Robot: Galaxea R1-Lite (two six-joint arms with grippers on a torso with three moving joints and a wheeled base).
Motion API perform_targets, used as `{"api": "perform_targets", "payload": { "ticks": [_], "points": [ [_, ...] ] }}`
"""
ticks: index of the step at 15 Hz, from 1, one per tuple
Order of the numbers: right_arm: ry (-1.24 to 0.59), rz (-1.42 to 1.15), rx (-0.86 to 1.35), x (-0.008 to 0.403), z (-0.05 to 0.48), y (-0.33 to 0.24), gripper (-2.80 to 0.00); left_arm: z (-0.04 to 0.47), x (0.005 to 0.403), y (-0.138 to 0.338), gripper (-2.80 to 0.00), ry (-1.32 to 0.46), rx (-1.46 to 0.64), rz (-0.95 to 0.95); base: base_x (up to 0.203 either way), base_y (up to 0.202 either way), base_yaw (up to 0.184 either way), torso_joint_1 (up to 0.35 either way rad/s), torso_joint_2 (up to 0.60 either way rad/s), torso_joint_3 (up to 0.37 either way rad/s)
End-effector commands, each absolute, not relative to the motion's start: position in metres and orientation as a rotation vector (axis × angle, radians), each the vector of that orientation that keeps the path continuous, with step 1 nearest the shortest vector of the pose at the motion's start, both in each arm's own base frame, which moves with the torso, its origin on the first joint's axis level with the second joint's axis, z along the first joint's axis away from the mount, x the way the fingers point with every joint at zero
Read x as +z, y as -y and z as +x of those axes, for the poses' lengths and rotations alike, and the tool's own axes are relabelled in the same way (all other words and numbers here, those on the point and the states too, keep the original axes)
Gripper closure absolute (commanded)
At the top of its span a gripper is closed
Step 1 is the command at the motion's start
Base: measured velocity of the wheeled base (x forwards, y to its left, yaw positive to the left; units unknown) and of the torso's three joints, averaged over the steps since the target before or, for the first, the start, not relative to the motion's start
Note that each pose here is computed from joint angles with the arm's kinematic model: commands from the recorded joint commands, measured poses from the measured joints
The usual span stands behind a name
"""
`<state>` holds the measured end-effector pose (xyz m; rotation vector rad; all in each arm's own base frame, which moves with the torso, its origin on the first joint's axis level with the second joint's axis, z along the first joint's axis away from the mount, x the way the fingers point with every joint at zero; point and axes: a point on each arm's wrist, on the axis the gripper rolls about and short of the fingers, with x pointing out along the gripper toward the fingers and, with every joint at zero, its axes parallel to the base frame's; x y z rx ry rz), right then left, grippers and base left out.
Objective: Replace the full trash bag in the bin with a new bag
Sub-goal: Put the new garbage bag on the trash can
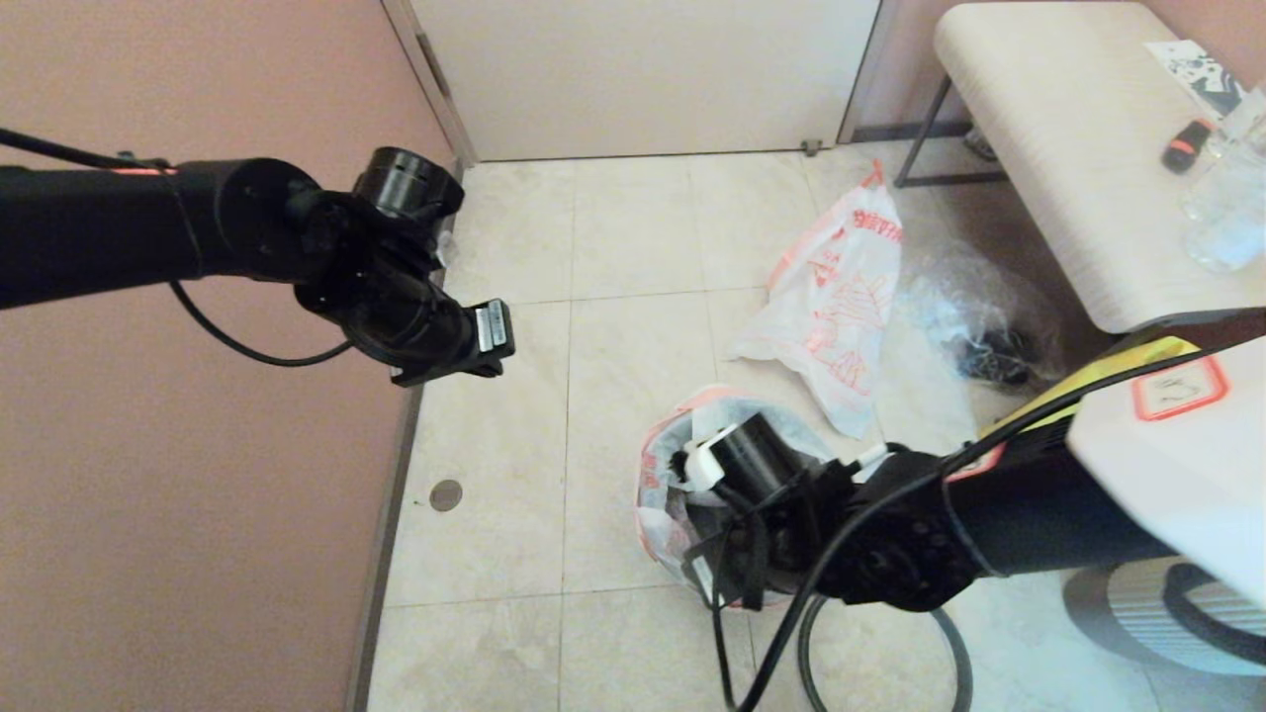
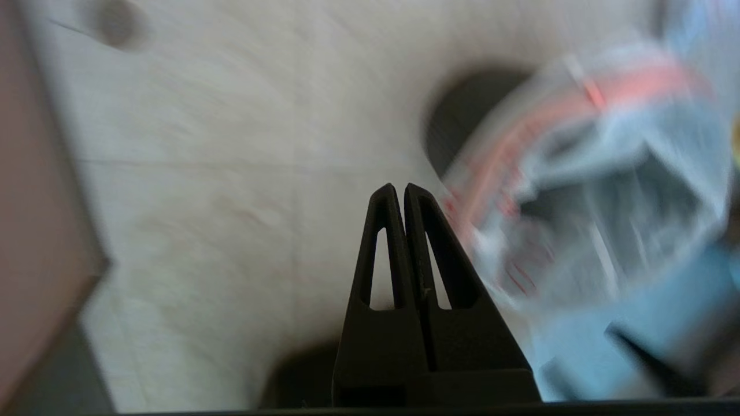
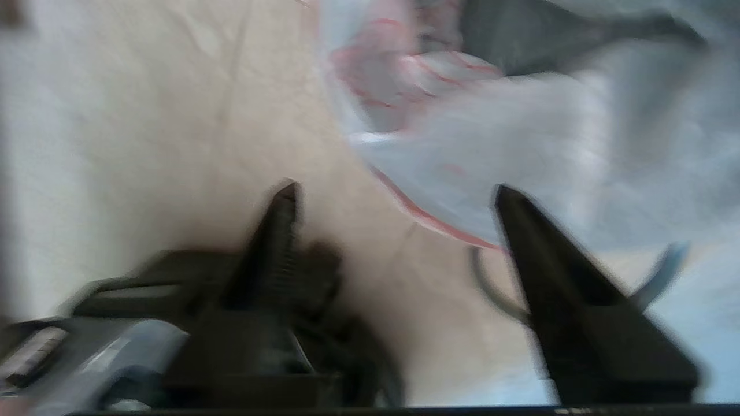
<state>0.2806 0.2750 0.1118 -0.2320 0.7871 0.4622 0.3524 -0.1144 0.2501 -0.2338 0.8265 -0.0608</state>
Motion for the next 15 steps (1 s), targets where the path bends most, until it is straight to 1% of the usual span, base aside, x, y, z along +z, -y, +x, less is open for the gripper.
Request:
{"api": "perform_targets", "payload": {
  "ticks": [1, 3, 5, 8, 12, 15],
  "points": [
    [-0.733, -0.097, 0.446, 0.141, 0.293, -0.237, 0.00, 0.365, 0.220, 0.134, 0.00, -0.913, -0.088, -0.209, 0.000, 0.000, 0.000, 0.000, 0.00, 0.000],
    [-0.699, -0.036, 0.436, 0.147, 0.304, -0.226, 0.00, 0.378, 0.190, 0.155, 0.00, -0.970, -0.137, -0.199, 0.000, 0.000, 0.000, 0.000, 0.00, 0.000],
    [-0.678, -0.011, 0.417, 0.150, 0.312, -0.217, 0.00, 0.393, 0.163, 0.171, 0.00, -0.976, -0.204, -0.245, 0.000, 0.000, 0.000, 0.000, 0.00, 0.000],
    [-0.686, 0.038, 0.412, 0.151, 0.318, -0.207, 0.00, 0.410, 0.125, 0.184, 0.00, -1.004, -0.251, -0.277, 0.000, 0.000, 0.000, 0.000, 0.00, 0.000],
    [-0.671, 0.091, 0.409, 0.153, 0.325, -0.200, 0.00, 0.416, 0.099, 0.206, 0.00, -0.997, -0.294, -0.305, 0.000, 0.000, 0.000, 0.000, 0.00, 0.000],
    [-0.664, 0.117, 0.368, 0.136, 0.347, -0.187, 0.00, 0.420, 0.091, 0.212, 0.00, -0.989, -0.296, -0.312, 0.000, 0.000, 0.000, 0.000, 0.00, 0.000]
  ]
}}
